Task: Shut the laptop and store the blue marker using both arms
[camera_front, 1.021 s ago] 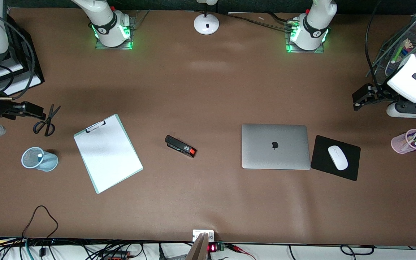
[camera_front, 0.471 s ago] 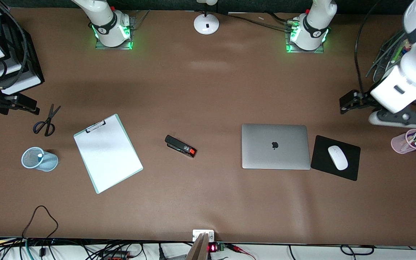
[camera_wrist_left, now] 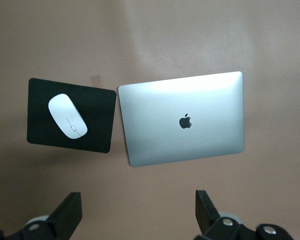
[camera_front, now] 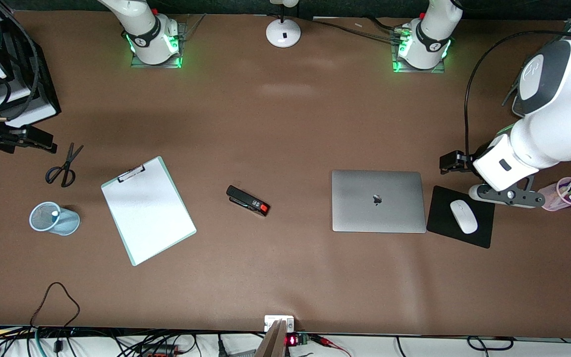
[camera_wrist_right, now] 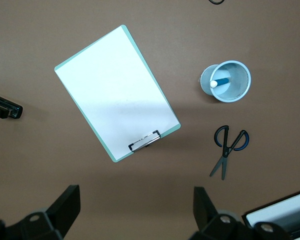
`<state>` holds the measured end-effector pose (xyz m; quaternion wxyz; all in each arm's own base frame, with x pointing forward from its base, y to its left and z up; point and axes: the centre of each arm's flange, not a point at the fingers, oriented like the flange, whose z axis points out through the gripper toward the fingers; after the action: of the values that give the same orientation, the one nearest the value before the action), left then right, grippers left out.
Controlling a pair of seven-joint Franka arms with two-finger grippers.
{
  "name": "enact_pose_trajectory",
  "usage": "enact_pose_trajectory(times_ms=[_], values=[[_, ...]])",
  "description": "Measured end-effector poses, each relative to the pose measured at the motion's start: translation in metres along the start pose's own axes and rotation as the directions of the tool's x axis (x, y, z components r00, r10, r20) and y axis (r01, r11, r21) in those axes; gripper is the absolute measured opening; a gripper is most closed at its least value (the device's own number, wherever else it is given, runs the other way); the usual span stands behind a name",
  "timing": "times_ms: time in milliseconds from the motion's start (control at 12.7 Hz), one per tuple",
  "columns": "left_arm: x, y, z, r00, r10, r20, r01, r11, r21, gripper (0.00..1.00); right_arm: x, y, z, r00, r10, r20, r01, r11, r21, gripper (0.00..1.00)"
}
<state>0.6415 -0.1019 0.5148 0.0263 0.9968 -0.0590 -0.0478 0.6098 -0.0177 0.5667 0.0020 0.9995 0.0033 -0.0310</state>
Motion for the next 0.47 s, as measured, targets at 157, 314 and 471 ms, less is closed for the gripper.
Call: enact_pose_trajectory(times_ms=[157,314,471], values=[[0.0004,-0.0001,-0.0062,1.000,0.000,-0.012,0.000,1.000,-0.001,1.00,-0.0002,0.0000,0.0000,1.000,0.000,0.001,0.000,1.000,0.000,1.00],[0.0006,-0.0022,-0.0073,1.000,-0.001,-0.013,0.001,1.000,0.000,1.00,-0.0004,0.0000,-0.0001,1.000,0.000,0.002,0.000,1.000,0.000,1.00],[0.0008,-0.0074,-0.0073,1.000,0.005,-0.013,-0.005,1.000,0.001,1.00,-0.0013,0.0001,-0.0018,1.000,0.000,0.000,0.000,1.000,0.001,1.00]])
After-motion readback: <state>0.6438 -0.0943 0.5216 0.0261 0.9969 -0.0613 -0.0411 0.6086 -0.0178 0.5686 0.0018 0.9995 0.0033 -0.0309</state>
